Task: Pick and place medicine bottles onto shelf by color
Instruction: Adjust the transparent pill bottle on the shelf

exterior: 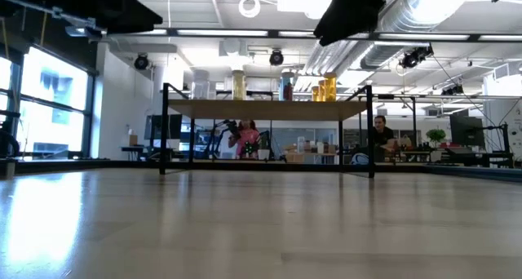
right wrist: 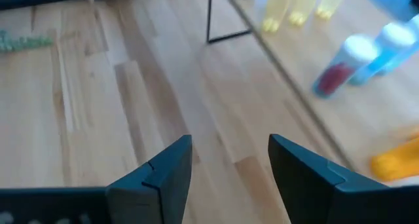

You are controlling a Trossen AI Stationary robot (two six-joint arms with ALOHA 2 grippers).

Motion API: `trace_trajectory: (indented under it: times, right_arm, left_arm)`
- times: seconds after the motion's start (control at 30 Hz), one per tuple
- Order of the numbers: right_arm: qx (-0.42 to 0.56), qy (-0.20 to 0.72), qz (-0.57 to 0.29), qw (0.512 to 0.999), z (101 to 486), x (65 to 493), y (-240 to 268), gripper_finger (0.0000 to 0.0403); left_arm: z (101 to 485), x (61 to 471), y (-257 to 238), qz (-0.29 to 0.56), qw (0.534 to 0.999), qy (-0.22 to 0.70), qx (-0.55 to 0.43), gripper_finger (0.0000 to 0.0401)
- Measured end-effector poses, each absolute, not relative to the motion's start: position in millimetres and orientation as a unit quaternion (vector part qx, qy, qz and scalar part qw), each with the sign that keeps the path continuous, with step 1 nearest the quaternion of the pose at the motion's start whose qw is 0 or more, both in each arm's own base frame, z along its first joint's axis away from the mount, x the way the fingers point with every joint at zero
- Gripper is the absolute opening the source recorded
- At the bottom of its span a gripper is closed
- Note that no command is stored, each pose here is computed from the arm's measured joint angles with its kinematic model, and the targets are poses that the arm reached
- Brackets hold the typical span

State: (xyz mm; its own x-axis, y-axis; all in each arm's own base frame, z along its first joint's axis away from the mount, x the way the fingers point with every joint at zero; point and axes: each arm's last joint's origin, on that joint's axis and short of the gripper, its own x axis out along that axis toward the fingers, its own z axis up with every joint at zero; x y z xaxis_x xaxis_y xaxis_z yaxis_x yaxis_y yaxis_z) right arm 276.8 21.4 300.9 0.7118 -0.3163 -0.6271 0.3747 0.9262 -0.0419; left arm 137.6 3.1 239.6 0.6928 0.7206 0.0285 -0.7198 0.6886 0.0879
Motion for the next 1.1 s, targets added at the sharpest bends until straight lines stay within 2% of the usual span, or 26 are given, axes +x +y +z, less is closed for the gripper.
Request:
trace_trajectory:
  times: [0.2,0.37,0.57,0.77,0.93,1.1]
  right_arm:
    - [0.017,0.301,-0.198,0.933,308.5,271.5,19.4,0.0193]
    - [0.009,0.305,-0.197,0.932,307.5,272.0,19.4,0.0193]
    - [0.014,0.305,-0.196,0.932,307.4,272.0,19.5,0.0193]
    - [0.025,0.306,-0.198,0.931,307.0,271.8,19.6,0.0193]
    - [0.025,0.306,-0.198,0.931,306.9,271.7,19.6,0.0193]
    - [0.042,0.299,-0.215,0.929,307.1,271.5,19.1,0.0193]
  left_arm:
    - [267.1,138.7,29.9,0.478,0.876,-0.002,0.062,0.0216]
    - [282.2,139.9,54.4,0.526,0.846,0.031,0.082,0.0216]
    - [293.0,143.4,79.5,0.511,0.849,0.103,0.088,0.0216]
    - [305.2,142.3,105.4,0.482,0.864,0.126,0.077,0.0214]
    - [313.7,139.4,130.5,0.472,0.869,0.144,0.050,0.0187]
    - [312.2,135.2,153.9,0.466,0.870,0.163,0.009,0.0132]
